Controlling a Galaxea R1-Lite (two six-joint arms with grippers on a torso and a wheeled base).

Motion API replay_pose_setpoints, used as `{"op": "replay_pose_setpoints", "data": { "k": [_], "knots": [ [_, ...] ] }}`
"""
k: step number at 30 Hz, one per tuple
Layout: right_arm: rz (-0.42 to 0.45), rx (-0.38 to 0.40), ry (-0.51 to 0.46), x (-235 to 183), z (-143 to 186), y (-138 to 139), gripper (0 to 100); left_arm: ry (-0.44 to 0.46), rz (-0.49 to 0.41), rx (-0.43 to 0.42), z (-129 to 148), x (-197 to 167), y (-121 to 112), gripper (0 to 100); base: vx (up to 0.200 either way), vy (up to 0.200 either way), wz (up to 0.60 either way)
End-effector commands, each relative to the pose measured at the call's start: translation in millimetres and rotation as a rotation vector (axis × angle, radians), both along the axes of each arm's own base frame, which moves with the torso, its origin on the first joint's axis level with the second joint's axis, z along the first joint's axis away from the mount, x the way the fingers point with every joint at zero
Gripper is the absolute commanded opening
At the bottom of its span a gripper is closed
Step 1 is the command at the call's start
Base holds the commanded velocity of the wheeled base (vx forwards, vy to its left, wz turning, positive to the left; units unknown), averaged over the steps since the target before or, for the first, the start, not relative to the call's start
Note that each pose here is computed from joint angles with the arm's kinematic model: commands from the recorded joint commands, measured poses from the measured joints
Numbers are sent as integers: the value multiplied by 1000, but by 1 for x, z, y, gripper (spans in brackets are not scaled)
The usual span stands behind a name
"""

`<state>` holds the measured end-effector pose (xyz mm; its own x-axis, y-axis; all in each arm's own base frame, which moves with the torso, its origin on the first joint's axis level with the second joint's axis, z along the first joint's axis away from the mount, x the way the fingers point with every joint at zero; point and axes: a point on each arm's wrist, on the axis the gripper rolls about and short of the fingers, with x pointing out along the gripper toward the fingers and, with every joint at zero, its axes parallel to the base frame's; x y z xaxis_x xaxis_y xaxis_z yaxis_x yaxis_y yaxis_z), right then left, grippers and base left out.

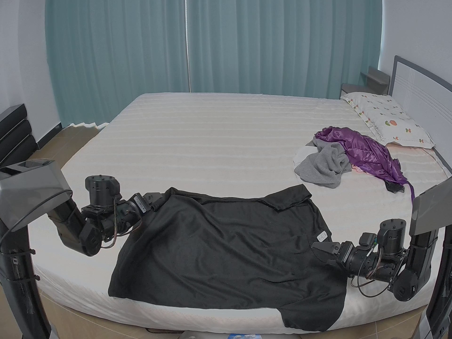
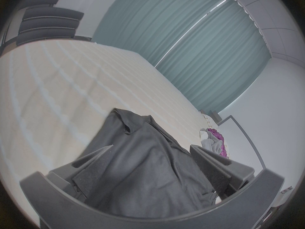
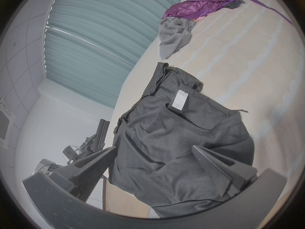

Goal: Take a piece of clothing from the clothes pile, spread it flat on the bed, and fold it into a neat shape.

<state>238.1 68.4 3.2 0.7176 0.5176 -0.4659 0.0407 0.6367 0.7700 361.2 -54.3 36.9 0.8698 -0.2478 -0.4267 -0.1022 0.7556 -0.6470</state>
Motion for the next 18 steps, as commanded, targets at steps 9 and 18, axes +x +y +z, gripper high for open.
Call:
{"op": "replay_pose_setpoints", "data": {
  "k": [9, 18],
  "knots": [
    [-13, 3, 1, 5, -4, -2, 100, 163, -24, -69, -48, 67, -45, 100, 0, 0, 0],
    [-16, 0, 13, 4, -7, -2, 100, 138, 41, -63, -49, 103, -29, 100, 0, 0, 0]
  ]
}}
